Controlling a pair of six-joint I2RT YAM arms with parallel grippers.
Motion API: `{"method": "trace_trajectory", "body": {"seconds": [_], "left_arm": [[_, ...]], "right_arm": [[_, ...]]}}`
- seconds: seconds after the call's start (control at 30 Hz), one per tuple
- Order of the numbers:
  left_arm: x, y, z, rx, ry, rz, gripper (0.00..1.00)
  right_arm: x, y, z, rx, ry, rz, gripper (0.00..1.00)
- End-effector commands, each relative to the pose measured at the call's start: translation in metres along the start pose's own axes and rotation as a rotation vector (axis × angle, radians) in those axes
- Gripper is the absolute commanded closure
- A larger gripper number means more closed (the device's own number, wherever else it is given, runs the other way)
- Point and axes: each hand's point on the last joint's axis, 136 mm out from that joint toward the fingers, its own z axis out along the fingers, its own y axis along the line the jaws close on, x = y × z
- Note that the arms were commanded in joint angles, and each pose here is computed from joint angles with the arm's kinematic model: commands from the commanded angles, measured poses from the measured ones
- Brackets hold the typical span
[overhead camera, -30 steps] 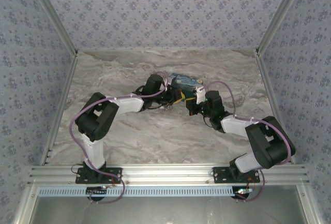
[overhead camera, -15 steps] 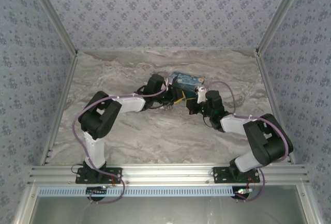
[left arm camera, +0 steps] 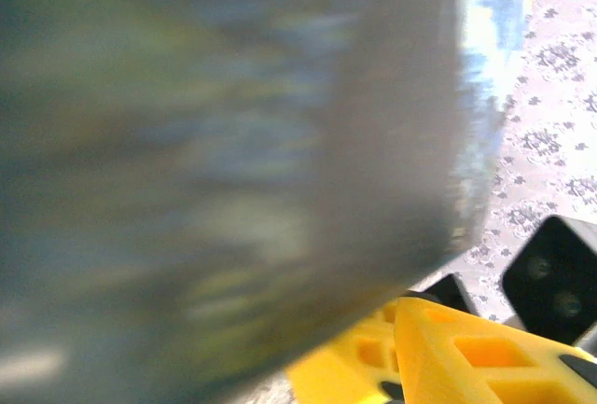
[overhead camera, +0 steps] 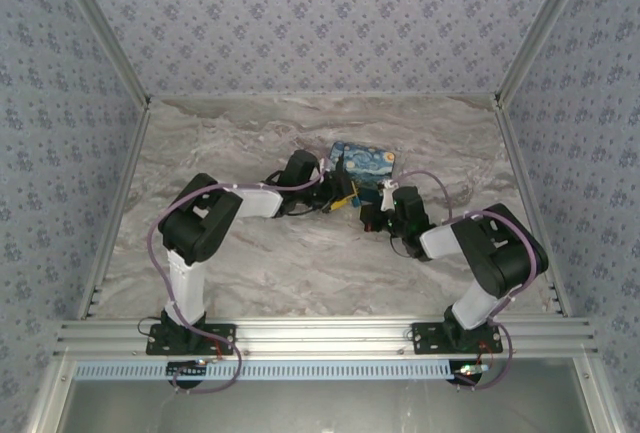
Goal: Unlock the padlock with the key
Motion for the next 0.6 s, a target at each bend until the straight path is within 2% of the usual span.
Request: {"method": "trace_trajectory", "body": {"seconds": [0.0,0.33,0.57], "left_arm": [[-0.004,-0.010,-0.009,0.052,-0.030,-0.014,0.49],[-0.003,-0.013,-0.001,0.128,-0.047,-0.070,0.54],[0.003,-0.016,0.005,0.131,-0.035,-0.077,0.55]], "right_arm": [[-0.006,0.001,-0.005,0.007,-0.037,0.071,1.00],[-0.014,0.013,-0.010,-0.055,-0.026,0.225,1.00],[-0.021,0.018,-0.013,-0.075,-0.023,0.275,1.00]]}}
